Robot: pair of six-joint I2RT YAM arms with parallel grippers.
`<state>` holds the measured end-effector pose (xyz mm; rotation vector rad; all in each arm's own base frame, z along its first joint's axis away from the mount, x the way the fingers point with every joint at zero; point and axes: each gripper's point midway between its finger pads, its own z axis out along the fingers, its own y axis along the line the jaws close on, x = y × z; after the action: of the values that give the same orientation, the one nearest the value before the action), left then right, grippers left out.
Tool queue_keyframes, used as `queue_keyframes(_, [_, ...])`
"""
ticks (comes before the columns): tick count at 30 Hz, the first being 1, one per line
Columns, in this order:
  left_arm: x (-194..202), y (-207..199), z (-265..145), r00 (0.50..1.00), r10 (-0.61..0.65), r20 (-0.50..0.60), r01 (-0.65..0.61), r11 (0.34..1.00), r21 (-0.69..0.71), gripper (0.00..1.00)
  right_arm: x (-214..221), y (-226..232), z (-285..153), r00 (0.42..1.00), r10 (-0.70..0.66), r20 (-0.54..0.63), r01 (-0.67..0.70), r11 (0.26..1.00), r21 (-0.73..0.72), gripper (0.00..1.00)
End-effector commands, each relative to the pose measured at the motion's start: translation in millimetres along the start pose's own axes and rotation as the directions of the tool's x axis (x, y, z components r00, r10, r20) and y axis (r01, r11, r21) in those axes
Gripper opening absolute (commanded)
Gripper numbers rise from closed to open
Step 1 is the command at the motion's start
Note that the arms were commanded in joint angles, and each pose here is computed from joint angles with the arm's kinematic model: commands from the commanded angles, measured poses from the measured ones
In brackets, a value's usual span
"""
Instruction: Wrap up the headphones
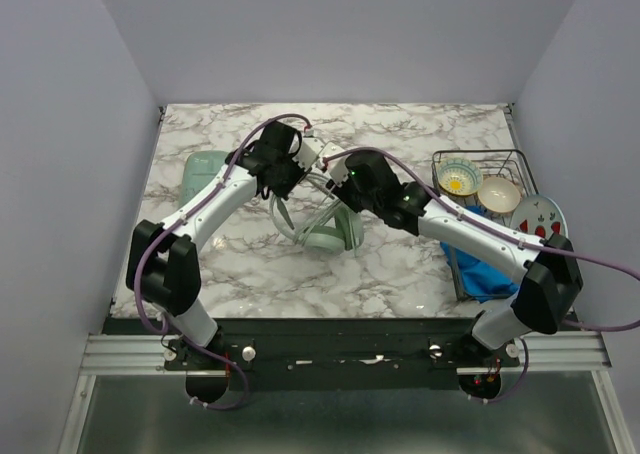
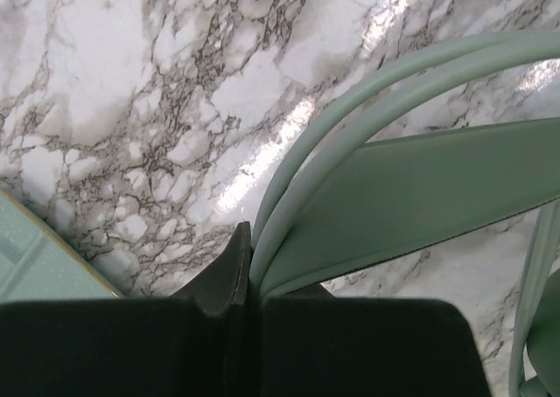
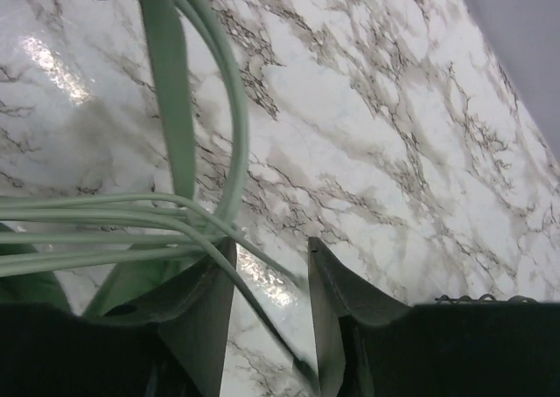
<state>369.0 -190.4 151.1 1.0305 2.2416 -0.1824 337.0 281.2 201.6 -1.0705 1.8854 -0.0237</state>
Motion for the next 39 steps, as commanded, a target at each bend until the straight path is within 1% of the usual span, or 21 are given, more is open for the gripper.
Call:
queue_keyframes(1, [-8.5,-9.7,-32.8,1.000,-0.007,0.029,0.006,1.000,0.026,0.00,8.3,-12.4,-4.2,0.994,-0.111,0.024,0.111,0.994,-0.013,0.50])
queue_keyframes(5, [-13.1,-10.0,-40.9,0.998,0.000,0.058,-0.001,1.000,0.022,0.00,14.9,4.0,-3.8,0.993,-0.107,0.053,0.112,0.989,-0.096,0.50])
queue_keyframes(8, [-16.1,-7.0,-45.8,0.997,0.018,0.074,-0.018,1.000,0.005,0.00,20.7,8.7,-6.7,0.993,-0.095,0.074,0.104,0.987,-0.126,0.50])
queue_keyframes(13, [-21.9,-2.0,-56.1,0.993,0.065,0.100,-0.063,0.998,-0.023,0.00,22.3,1.3,-14.2,0.991,-0.056,0.121,0.070,0.991,-0.111,0.51])
queue_keyframes(16, [-25.0,-6.5,-63.7,0.981,0.154,0.121,-0.153,0.988,-0.015,0.00,15.0,-7.8,-23.7,0.984,-0.018,0.179,0.037,0.994,-0.105,0.51])
queue_keyframes(17, [-25.5,-7.1,-67.1,0.975,0.183,0.125,-0.182,0.983,-0.023,0.00,14.4,-3.9,-26.0,0.980,0.003,0.200,0.025,0.991,-0.135,0.51])
queue_keyframes(18, [-26.7,-10.7,-67.9,0.959,0.252,0.128,-0.251,0.968,-0.028,0.00,11.1,-10.3,-29.2,0.974,0.021,0.224,0.008,0.992,-0.128,0.51])
queue_keyframes(20, [-24.2,-10.4,-67.1,0.944,0.309,0.114,-0.303,0.951,-0.062,0.00,4.3,-12.3,-39.2,0.961,0.047,0.271,-0.008,0.990,-0.143,0.51])
queue_keyframes(21, [-23.2,-9.1,-66.2,0.934,0.346,0.084,-0.338,0.936,-0.099,0.00,-0.5,-15.0,-41.6,0.954,0.056,0.295,-0.015,0.990,-0.139,0.51])
queue_keyframes(22, [-21.5,-8.8,-64.9,0.932,0.354,0.073,-0.345,0.932,-0.108,0.00,-5.0,-16.0,-45.7,0.947,0.065,0.315,-0.021,0.990,-0.142,0.51])
queue_keyframes(25, [-20.2,-10.6,-60.8,0.933,0.354,0.065,-0.345,0.931,-0.119,0.00,-17.6,-11.9,-48.2,0.930,0.103,0.353,-0.039,0.982,-0.183,0.51])
queue_keyframes(28, [-22.7,-16.8,-59.2,0.929,0.360,0.088,-0.349,0.929,-0.121,0.00,-30.4,-7.1,-45.9,0.910,0.163,0.381,-0.078,0.971,-0.228,0.49])
queue_keyframes(29, [-26.0,-17.6,-60.3,0.929,0.355,0.103,-0.342,0.931,-0.127,0.00,-34.9,4.3,-45.2,0.901,0.194,0.387,-0.080,0.953,-0.292,0.48])
queue_keyframes(32, [-30.2,-16.2,-61.5,0.936,0.331,0.117,-0.314,0.939,-0.143,0.00,-42.2,23.9,-45.5,0.888,0.230,0.398,-0.058,0.915,-0.400,0.47])
queue_keyframes(35, [-35.2,-8.6,-63.0,0.946,0.303,0.118,-0.278,0.942,-0.187,0.00,-29.1,31.8,-30.3,0.903,0.277,0.328,-0.123,0.899,-0.419,0.44])
queue_keyframes(39, [-38.0,-9.7,-62.4,0.959,0.253,0.130,-0.228,0.956,-0.182,0.00,-6.3,48.5,-23.5,0.918,0.297,0.263,-0.151,0.874,-0.462,0.42])
